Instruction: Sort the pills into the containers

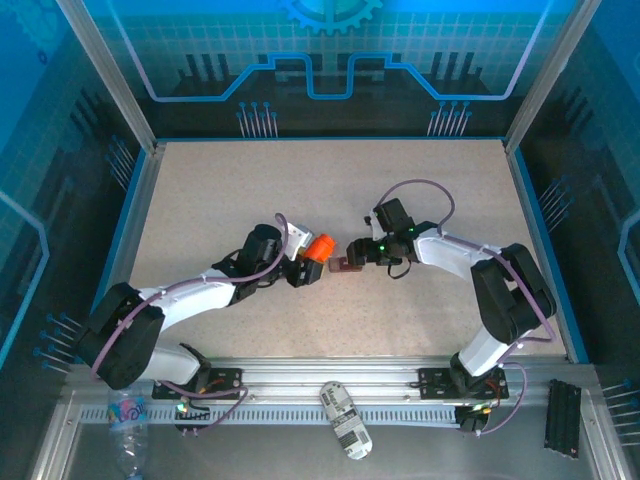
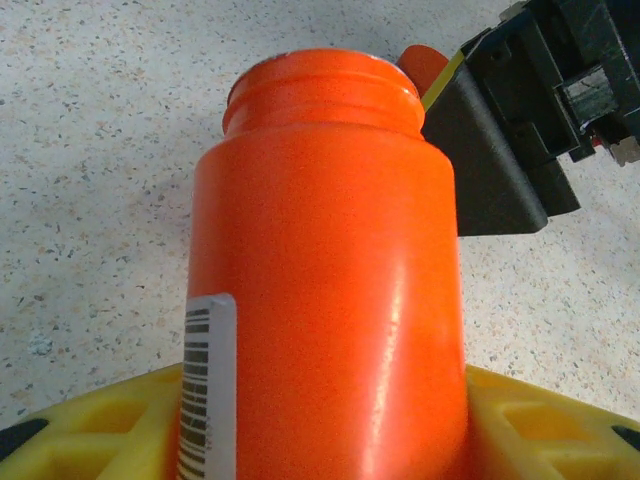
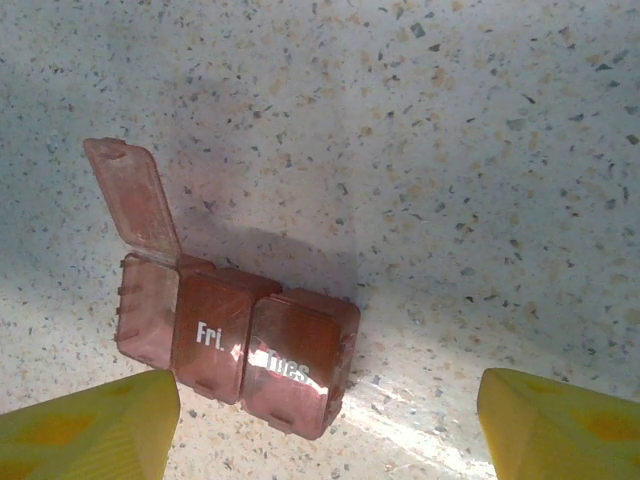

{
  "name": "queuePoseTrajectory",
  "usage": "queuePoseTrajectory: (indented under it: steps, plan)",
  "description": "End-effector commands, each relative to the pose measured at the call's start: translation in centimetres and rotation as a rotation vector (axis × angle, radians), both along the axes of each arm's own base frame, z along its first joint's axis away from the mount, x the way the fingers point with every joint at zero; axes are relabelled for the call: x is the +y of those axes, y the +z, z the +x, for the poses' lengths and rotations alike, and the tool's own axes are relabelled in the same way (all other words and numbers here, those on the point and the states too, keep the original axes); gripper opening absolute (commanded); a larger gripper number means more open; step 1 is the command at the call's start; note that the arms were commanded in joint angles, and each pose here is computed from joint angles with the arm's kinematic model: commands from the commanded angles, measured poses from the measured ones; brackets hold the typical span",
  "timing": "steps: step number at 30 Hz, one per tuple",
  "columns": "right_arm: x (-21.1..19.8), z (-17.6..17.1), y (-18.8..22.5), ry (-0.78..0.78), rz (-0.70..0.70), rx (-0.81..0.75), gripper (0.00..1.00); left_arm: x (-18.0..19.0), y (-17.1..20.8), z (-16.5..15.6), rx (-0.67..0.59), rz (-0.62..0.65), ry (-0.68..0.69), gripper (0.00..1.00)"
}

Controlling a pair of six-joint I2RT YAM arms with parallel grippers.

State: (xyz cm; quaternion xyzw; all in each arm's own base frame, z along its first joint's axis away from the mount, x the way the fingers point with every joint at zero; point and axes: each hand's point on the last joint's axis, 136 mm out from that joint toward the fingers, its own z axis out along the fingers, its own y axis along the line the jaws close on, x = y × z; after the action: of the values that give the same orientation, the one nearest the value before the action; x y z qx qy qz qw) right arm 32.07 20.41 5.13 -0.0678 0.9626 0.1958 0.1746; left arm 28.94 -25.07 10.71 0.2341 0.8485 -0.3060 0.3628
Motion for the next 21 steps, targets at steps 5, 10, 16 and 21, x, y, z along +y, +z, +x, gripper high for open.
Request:
queuePoseTrajectory:
  steps: [5,10,16,21]
  plan:
    - [-0.3,0.4,0.0,-0.014,-0.04,-0.013,0.78,-0.5,-0.7,-1.1,0.072,0.007,-0.042,0.0]
    - [-0.7,0.4,-0.4,-0.031,-0.057,-0.008,0.78,-0.8,-1.3,-1.4,0.12,0.012,-0.056,0.0]
    - [-0.7,0.6,-1.0,-0.045,-0.058,0.0,0.78,-1.1,-1.9,-1.6,0.156,0.027,-0.063,0.0]
    - [-0.6,0.7,-1.5,-0.057,-0.053,0.012,0.78,-1.3,-2.5,-1.6,0.182,0.058,-0.07,0.0]
